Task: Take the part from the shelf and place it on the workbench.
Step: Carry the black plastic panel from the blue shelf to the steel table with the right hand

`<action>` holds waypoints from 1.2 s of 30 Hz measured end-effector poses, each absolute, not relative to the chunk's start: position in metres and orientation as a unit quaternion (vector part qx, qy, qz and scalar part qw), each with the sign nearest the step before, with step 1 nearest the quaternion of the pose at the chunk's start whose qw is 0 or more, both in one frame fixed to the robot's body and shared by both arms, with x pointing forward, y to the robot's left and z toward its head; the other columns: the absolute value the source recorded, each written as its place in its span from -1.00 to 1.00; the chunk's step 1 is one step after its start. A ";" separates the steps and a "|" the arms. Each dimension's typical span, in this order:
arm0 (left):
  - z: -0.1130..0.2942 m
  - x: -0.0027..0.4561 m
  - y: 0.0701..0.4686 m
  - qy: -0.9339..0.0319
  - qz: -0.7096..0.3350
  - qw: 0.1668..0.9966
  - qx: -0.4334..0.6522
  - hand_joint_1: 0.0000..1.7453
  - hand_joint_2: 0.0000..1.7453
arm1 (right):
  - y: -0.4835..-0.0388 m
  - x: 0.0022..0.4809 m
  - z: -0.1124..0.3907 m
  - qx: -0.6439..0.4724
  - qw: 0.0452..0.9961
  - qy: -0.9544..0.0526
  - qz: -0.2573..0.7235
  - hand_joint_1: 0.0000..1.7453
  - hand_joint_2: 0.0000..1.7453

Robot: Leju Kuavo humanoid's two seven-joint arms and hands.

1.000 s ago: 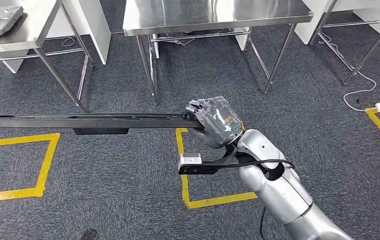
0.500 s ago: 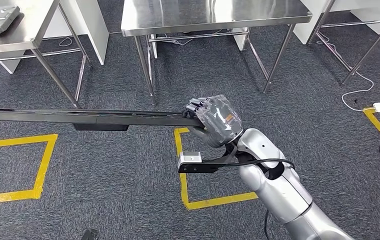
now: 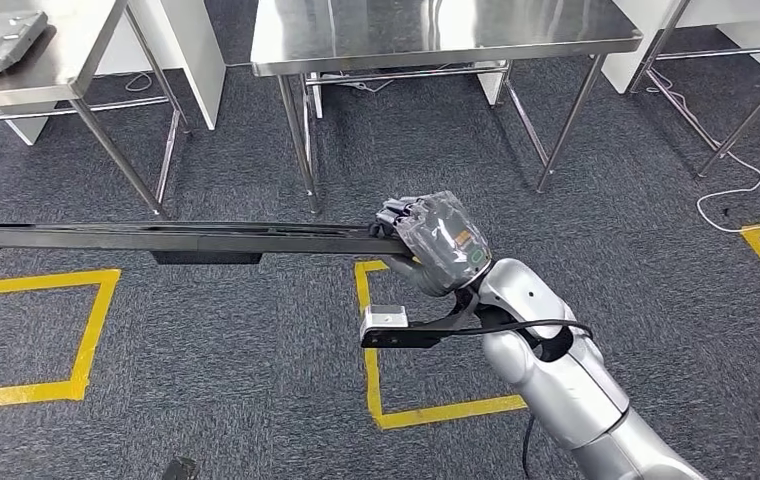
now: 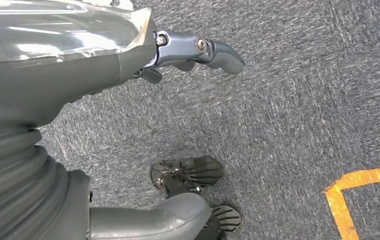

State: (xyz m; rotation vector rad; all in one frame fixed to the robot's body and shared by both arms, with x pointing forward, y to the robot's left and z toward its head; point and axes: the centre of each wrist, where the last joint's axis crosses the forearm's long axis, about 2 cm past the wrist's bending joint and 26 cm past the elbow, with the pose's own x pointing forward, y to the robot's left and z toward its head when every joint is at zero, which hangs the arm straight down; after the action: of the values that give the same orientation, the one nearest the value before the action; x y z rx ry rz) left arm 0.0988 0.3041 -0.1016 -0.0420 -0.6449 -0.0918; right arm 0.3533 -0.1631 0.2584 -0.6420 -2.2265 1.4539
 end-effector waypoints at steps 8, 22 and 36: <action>-0.102 0.099 0.304 -0.317 -0.046 0.947 -0.021 -1.00 1.00 | -0.162 0.353 0.259 -0.231 0.202 -0.798 0.518 0.90 1.00; -0.101 0.101 0.304 -0.321 -0.047 0.946 -0.021 -1.00 1.00 | -0.164 0.353 0.260 -0.232 0.201 -0.798 0.518 0.90 1.00; -0.101 0.100 0.303 -0.320 -0.042 0.946 -0.021 -1.00 1.00 | -0.164 0.353 0.260 -0.233 0.201 -0.798 0.518 0.90 1.00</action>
State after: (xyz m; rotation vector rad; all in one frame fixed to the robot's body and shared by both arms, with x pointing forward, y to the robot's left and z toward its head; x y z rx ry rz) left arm 0.1000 0.3034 -0.1012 -0.0418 -0.6512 -0.0857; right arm 0.3534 -0.1639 0.2603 -0.6517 -2.2297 1.4486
